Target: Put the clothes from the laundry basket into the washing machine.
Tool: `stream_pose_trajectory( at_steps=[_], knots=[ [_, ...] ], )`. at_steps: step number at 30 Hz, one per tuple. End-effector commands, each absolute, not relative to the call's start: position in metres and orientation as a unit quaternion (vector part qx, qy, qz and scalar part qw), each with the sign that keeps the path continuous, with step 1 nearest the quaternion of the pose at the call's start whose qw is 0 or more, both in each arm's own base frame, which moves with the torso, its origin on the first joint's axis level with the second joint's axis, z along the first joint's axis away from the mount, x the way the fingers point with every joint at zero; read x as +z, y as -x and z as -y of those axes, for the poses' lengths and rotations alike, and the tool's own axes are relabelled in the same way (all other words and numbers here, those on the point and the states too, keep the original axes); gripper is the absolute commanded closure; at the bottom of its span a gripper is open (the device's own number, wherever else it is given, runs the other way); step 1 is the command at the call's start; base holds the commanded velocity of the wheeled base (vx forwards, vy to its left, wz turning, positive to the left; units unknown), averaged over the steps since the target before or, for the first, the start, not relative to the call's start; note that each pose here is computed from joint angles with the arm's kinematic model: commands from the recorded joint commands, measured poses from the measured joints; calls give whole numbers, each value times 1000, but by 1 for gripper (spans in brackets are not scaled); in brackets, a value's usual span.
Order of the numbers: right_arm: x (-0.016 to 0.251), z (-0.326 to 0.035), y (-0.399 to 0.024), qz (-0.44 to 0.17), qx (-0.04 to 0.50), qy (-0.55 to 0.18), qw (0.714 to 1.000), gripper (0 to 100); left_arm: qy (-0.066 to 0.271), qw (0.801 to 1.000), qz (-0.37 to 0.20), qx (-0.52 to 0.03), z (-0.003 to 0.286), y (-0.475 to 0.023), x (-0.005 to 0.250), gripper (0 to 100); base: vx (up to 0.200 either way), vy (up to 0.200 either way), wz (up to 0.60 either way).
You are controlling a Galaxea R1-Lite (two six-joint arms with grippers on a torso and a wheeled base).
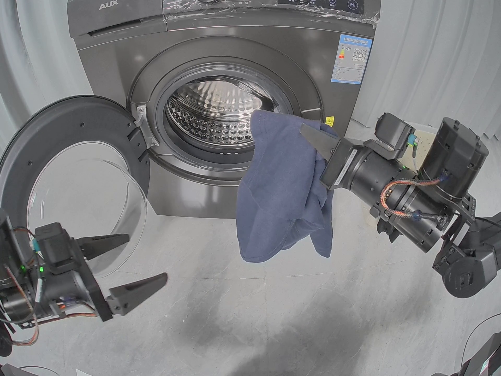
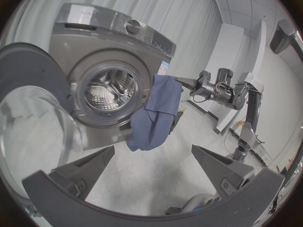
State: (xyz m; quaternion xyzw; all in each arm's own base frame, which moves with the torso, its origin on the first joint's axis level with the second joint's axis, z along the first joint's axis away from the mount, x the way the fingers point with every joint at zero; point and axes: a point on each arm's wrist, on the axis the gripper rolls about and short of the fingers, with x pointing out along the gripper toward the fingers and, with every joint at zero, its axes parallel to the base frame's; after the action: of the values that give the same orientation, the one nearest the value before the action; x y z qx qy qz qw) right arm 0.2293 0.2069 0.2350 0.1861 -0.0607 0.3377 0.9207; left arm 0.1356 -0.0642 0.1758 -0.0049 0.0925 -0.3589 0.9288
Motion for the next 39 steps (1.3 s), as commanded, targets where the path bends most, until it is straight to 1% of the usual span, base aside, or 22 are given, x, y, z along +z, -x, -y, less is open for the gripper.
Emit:
stream_pose_trajectory(
  at_steps=[1,5,11,17,26,35,39],
  knots=[
    [235,-217,-238,63,338,-190,920,100,-4,903,-152,-403,108,-176,154,0,0,0,0],
    [236,-220,-240,66,338,-191,919,100,-6,893,-166,-419,122,-184,149,0,0,0,0],
    [236,-221,-239,65,342,-192,918,100,-8,889,-181,-420,130,-196,142,0,0,0,0],
    [236,-221,-238,65,341,-192,918,100,-9,888,-189,-418,137,-207,134,0,0,0,0],
    [236,-219,-237,65,333,-194,921,100,-11,886,-199,-419,152,-228,107,0,0,0,0],
    [235,-221,-234,63,335,-193,920,100,-4,888,-191,-419,169,-255,94,0,0,0,0],
    [234,-220,-234,61,335,-193,920,100,-4,885,-194,-423,177,-260,88,0,0,0,0]
  ],
)
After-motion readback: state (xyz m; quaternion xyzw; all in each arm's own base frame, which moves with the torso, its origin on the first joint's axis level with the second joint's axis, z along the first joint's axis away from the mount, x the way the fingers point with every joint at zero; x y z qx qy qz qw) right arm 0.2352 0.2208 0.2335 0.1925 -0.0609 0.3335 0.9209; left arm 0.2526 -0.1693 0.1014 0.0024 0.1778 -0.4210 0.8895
